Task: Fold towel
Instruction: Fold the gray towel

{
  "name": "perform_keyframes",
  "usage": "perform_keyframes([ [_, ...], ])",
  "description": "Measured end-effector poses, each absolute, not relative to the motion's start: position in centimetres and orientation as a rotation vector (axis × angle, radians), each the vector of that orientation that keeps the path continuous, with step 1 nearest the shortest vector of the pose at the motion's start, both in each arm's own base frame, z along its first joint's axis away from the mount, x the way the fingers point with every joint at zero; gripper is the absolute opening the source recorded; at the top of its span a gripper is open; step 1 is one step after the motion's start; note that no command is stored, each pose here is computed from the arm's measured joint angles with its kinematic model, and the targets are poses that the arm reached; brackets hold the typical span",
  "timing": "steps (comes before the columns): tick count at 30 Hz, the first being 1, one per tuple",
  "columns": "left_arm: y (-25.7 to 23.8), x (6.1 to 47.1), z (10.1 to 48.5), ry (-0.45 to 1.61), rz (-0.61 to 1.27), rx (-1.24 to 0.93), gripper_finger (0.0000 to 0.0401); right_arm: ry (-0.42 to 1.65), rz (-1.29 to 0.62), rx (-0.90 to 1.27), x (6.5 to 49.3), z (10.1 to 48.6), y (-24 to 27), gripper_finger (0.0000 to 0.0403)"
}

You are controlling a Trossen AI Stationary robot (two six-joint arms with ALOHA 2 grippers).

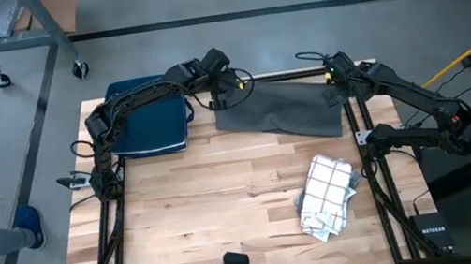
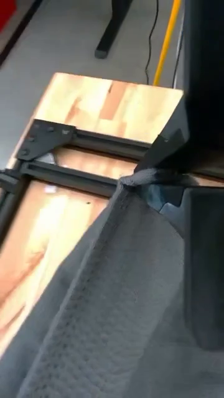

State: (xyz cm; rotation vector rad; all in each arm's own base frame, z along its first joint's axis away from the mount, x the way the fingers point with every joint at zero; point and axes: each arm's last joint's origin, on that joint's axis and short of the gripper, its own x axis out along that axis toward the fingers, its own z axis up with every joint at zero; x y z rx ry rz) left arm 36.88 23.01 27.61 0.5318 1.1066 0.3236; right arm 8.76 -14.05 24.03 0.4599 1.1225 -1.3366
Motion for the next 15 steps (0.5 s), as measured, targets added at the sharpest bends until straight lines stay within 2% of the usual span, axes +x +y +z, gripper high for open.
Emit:
perform_keyframes([
  [9,22.2,36.0,26.5,1.193,0.173,0.432,0.0015,1.183,-1.170,0.558,8.7,23.6,-13.3,0.0044],
  [15,21.2,36.0,25.8,1.191,0.063,0.277,0.0015,1.216,-1.032,0.671,8.7,23.4,-12.6,0.0046],
])
